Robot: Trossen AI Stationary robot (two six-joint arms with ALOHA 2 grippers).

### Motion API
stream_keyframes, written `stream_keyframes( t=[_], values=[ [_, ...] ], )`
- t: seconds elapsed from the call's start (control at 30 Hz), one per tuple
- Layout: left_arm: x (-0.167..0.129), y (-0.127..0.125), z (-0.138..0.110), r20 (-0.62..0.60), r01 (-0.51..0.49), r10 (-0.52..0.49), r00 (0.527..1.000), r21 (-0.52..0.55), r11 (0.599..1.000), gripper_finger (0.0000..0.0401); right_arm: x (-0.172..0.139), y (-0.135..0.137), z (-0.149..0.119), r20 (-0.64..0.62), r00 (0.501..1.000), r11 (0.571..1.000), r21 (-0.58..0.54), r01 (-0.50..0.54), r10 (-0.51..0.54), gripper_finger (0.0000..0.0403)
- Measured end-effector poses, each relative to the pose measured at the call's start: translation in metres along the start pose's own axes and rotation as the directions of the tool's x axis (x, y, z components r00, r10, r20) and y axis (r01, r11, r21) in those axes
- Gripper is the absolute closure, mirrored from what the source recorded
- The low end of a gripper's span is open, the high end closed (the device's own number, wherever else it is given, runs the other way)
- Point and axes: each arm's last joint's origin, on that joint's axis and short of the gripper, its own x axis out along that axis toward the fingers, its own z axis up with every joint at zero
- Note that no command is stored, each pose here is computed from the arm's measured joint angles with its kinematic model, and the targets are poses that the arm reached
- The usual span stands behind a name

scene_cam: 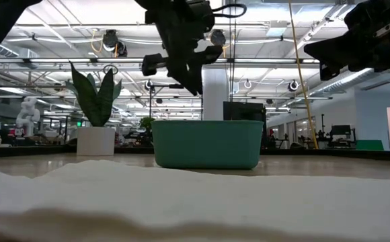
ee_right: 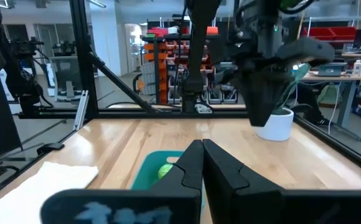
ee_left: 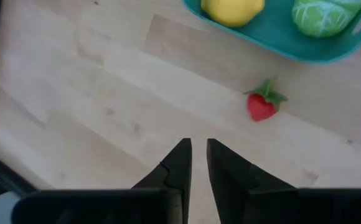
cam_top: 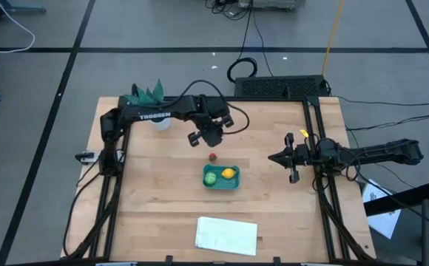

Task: Pick and placing Produce into tupperware
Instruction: Put the strawberry into the blue bin

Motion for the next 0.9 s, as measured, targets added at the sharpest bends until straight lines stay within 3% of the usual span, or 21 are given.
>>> stream_keyframes(
  t=[0.2,0.33,0.53,0.9],
  values=[
    [0.022,-0.011,-0.005,0.017,0.094,-0.094,0.995,-0.008,0.996,0.0342,0.000,0.000,-0.001,-0.005,1.000,1.000,0.003,0.000,0.000,0.0403],
    [0.028,-0.014,-0.006,0.063,0.114,-0.115,0.991,0.017,0.993,0.0313,0.001,0.000,-0.001,-0.013,1.000,1.000,0.003,0.000,0.000,0.0403],
    [0.031,-0.016,0.001,0.134,0.123,-0.125,0.983,0.027,0.992,0.0225,0.001,0.000,-0.001,-0.006,1.000,1.000,0.004,0.000,0.000,0.0403],
    [0.034,-0.017,0.011,0.121,0.120,-0.121,0.985,0.012,0.993,0.0047,0.001,0.000,-0.001,-0.005,1.000,1.000,0.005,0.000,0.000,0.0403]
  ],
)
